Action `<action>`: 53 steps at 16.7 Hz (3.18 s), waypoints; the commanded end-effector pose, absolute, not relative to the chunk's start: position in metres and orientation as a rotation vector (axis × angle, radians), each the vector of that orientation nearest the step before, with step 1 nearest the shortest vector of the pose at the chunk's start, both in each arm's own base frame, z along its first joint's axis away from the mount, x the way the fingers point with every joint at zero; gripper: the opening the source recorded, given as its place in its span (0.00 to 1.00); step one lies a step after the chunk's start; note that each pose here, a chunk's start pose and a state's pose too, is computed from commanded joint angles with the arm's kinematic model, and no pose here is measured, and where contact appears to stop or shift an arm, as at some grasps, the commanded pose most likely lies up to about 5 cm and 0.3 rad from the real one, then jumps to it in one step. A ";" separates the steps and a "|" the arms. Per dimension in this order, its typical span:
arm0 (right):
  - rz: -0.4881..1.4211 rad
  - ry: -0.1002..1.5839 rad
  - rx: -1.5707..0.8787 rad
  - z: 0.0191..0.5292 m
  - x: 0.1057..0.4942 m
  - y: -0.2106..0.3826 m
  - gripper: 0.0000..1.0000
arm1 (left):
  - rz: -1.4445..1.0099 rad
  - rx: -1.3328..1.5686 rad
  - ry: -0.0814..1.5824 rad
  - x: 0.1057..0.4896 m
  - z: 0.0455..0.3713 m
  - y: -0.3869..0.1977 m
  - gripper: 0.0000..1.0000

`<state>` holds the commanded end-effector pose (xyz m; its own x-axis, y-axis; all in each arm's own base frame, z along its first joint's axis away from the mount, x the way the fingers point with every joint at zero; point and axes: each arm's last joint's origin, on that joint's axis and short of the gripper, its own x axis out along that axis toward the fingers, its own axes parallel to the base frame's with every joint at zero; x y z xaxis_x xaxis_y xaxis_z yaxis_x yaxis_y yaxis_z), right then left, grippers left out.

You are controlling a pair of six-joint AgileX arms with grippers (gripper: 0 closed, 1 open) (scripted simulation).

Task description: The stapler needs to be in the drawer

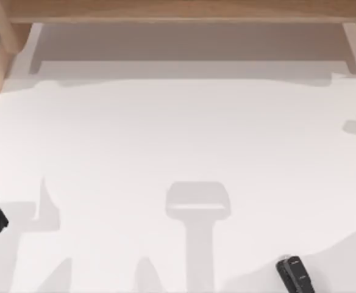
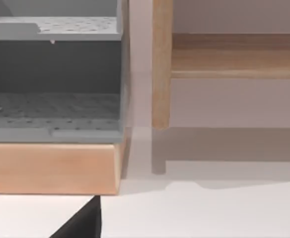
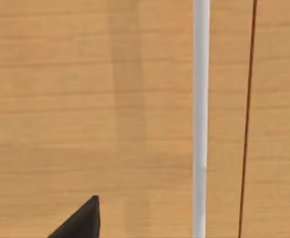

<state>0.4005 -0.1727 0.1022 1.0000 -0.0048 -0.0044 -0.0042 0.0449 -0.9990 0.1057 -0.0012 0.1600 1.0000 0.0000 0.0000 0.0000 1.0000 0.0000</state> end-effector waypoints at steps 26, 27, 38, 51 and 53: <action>-0.008 0.008 -1.571 0.089 0.428 -0.181 0.47 | 0.000 0.000 0.000 0.106 0.160 -0.001 1.00; -0.008 0.008 -1.571 0.089 0.428 -0.181 0.40 | 0.000 0.000 0.000 0.106 0.160 -0.001 1.00; -0.008 0.008 -1.571 0.089 0.428 -0.181 0.00 | 0.000 0.000 0.000 0.106 0.160 -0.001 1.00; -0.007 0.015 -1.566 0.088 0.365 -0.181 0.00 | 0.000 0.000 0.000 0.106 0.160 -0.001 1.00; -0.008 0.014 -1.567 0.088 0.364 -0.181 0.00 | 0.000 0.000 0.000 0.106 0.160 -0.001 1.00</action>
